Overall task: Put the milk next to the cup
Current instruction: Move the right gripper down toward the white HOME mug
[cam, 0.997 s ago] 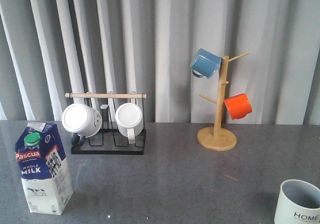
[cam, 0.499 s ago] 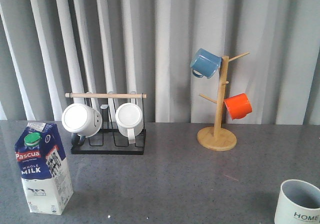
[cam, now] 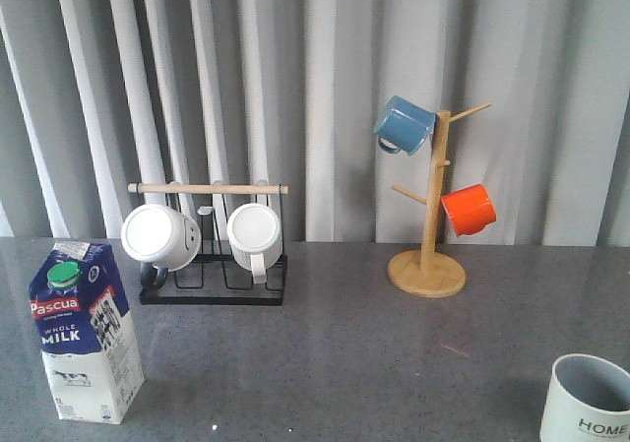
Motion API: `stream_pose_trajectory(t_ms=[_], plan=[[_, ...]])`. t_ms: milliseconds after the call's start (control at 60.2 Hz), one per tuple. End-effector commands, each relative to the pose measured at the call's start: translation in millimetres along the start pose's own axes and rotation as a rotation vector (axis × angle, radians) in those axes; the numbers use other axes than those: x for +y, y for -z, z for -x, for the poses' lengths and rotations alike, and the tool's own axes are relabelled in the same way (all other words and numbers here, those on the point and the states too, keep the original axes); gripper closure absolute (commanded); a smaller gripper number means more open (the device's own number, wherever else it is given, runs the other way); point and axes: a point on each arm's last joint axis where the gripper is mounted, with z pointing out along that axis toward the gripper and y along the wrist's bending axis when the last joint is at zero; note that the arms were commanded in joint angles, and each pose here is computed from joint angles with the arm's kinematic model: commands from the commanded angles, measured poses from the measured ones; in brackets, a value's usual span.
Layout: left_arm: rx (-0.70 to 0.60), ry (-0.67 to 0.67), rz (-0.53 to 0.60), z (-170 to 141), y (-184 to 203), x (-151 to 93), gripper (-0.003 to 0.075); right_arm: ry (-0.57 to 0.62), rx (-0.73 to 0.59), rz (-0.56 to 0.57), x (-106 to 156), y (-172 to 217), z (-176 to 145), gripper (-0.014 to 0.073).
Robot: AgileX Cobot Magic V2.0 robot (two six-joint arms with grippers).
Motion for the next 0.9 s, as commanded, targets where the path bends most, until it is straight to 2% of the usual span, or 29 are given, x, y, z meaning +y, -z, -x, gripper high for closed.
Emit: stream_pose_trajectory(t_ms=[0, 66, 216, 283, 382, 465, 582, 682, 748, 814, 881], plan=[[-0.113, 0.087, -0.089, 17, 0, -13, 0.0414, 0.052, -0.071, -0.009, 4, -5, 20, 0.0067], [-0.089, 0.044, -0.104, 21, -3, -19, 0.0414, 0.091, 0.002, 0.000, 9, -15, 24, 0.0088], [-0.010, -0.223, -0.104, 42, -8, -43, 0.0414, 0.227, 0.100, 0.027, 22, -49, 52, 0.0111], [-0.002, -0.294, -0.086, 52, -9, -49, 0.0414, 0.295, 0.146, 0.032, 27, -70, 62, 0.0111], [0.007, -0.326, -0.050, 63, -9, -55, 0.0414, 0.439, 0.250, 0.029, 27, -100, 63, 0.0126], [0.022, -0.326, -0.024, 64, -9, -54, 0.0414, 0.528, 0.380, 0.004, 20, -118, 48, 0.0149], [0.043, -0.327, 0.000, 63, -9, -52, 0.0414, 0.564, 0.579, -0.124, 1, -125, 27, 0.0157], [0.055, -0.327, 0.015, 62, -8, -50, 0.0414, 0.543, 0.627, -0.287, -12, -120, 27, 0.0157], [0.056, -0.328, 0.015, 62, -8, -50, 0.0414, 0.488, 0.654, -0.371, -18, -117, 26, 0.0157], [0.056, -0.328, 0.015, 62, -8, -50, 0.0414, 0.485, 0.729, -0.416, -23, -114, 18, 0.0157], [0.056, -0.328, 0.015, 62, -8, -50, 0.0414, 0.485, 0.775, -0.404, -27, -114, 3, 0.0157]])
